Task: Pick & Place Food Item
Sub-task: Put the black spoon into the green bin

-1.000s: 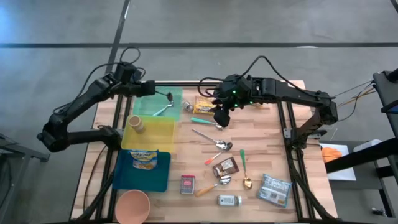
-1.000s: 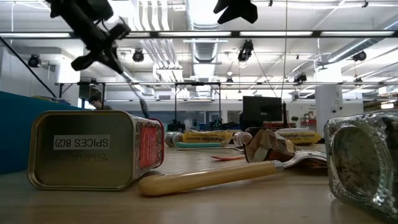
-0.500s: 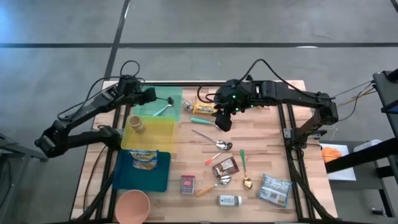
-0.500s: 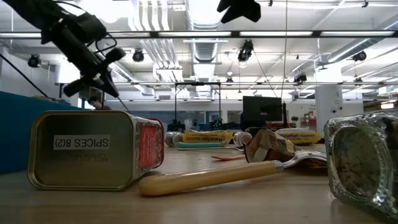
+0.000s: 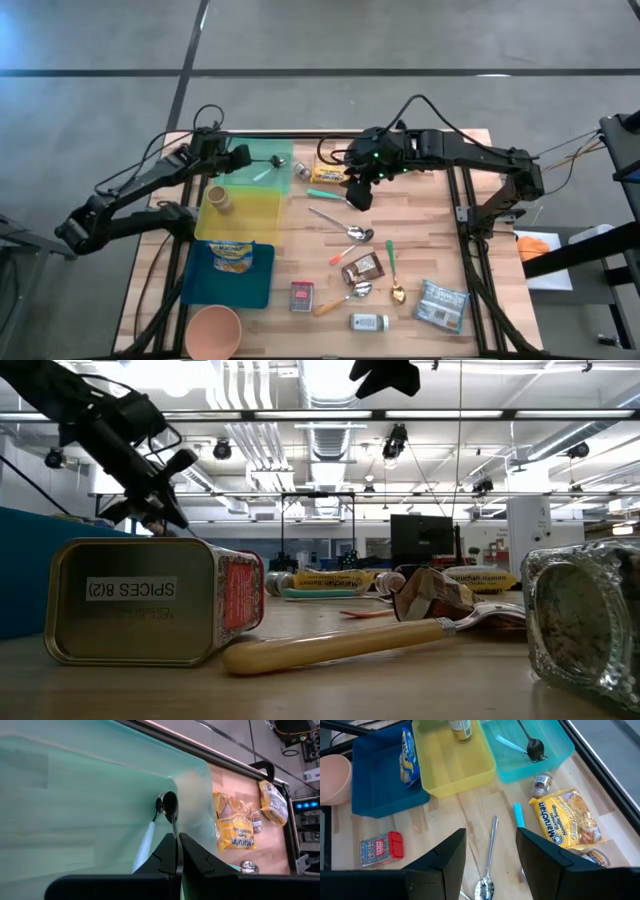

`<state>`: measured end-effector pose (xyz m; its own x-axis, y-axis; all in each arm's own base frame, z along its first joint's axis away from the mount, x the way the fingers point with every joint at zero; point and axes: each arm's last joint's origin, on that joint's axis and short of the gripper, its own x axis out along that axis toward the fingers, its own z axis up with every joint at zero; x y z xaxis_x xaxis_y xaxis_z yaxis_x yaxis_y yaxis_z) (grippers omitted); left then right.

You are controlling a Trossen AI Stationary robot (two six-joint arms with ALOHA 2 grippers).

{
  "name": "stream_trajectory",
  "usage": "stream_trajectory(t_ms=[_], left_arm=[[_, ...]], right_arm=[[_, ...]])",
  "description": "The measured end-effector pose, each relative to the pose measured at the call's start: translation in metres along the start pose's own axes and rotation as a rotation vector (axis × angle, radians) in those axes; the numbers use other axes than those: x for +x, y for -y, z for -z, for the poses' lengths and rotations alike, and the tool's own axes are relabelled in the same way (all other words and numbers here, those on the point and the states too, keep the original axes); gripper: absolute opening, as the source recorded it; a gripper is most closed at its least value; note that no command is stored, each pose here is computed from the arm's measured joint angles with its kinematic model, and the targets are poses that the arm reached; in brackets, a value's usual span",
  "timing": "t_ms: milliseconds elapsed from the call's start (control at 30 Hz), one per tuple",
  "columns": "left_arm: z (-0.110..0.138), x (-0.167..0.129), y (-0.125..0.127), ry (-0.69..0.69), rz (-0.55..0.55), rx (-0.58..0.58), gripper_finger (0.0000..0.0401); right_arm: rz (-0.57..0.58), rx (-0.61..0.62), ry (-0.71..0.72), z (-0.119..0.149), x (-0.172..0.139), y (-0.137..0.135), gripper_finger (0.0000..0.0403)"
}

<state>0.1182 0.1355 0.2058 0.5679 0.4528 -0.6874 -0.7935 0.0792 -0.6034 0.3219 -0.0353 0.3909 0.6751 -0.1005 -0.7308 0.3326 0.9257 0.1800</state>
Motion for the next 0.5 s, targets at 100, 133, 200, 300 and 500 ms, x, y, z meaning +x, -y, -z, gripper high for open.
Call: stream_trajectory(t_ms=[100,133,200,300,500], left_arm=[[0.0007,-0.0002,-0.0005,-0.013,-0.004,0.021,0.0006],[0.0010,-0.0002,-0.0007,-0.018,-0.004,0.022,0.0006],[0.0011,-0.0005,-0.0004,-0.025,-0.002,0.025,0.0006],[0.0009,-0.0011,0.0002,-0.033,-0.002,0.044,0.0006],[0.0028,-0.0025,-0.0011,-0.077,-0.032,0.077,0.0006]], right_arm=[[-0.002,-0.002,-0.001,0.0003,0.0000,-0.0008,0.0173],[-0.003,-0.003,-0.001,0.0004,0.0000,-0.0013,0.0173],[-0.003,-0.003,-0.002,0.0005,0.0000,-0.0014,0.0173],[-0.003,-0.003,-0.003,0.0006,0.0000,-0.0014,0.0173],[-0.003,-0.004,-0.004,0.0007,0.0000,-0.0014,0.0173]])
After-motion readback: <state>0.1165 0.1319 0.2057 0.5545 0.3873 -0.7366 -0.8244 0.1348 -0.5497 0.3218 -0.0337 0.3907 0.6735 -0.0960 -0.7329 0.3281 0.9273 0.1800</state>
